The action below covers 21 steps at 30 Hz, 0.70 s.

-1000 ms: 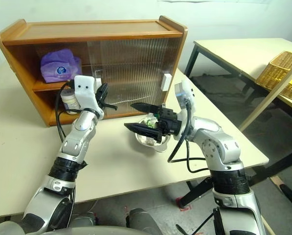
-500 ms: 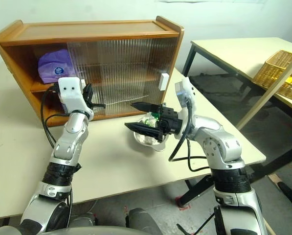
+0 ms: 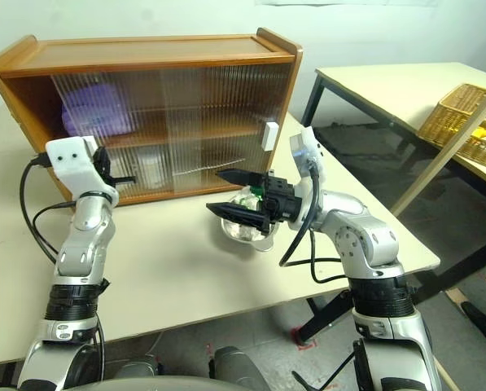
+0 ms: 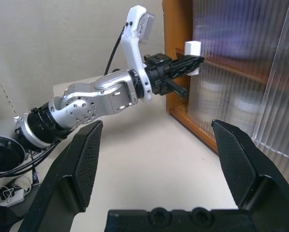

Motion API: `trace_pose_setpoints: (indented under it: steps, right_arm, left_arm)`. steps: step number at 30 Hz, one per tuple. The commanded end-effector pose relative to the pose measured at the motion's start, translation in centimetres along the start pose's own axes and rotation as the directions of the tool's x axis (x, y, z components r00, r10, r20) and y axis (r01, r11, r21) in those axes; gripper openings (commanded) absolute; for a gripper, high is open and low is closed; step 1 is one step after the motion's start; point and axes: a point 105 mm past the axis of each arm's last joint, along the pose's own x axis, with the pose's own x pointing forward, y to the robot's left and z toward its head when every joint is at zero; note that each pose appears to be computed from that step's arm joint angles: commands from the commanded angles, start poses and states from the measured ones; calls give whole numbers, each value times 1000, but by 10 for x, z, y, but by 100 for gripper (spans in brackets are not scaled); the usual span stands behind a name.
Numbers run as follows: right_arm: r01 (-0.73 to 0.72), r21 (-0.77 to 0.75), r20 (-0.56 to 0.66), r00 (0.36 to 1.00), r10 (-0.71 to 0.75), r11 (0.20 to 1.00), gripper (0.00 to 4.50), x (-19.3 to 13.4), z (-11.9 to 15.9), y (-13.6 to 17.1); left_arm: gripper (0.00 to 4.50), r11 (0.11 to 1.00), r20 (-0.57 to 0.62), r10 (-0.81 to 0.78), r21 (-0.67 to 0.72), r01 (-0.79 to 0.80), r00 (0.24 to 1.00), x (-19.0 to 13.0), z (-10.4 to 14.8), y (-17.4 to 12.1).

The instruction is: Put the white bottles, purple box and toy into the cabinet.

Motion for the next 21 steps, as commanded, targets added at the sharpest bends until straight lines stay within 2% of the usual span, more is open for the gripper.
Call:
trace_pose_setpoints:
  steps: [1,8,16,18,21]
  right_arm:
    - [-4,-15,-12,1000,4,1000,450,2,1,-2]
    - [-9,-16,-9,1000,9,1000,450,4,2,-2]
    - [-9,-14,-6,1000,9,1000,450,4,3,-3]
    - [-9,-14,-5,1000,9,1000,450,4,2,-3]
    - [-9,-15,-5,1000,9,1000,450,4,2,-4]
  left_arm:
    - [2,994,-37,106,12,-105,994,4,-10,34]
    - [2,984,-20,172,46,-171,985,8,-7,62]
    - [2,977,-10,207,49,-206,978,5,-5,72]
    - [2,987,-7,155,43,-154,988,5,-5,63]
    - [2,998,38,-65,-25,66,997,3,4,24]
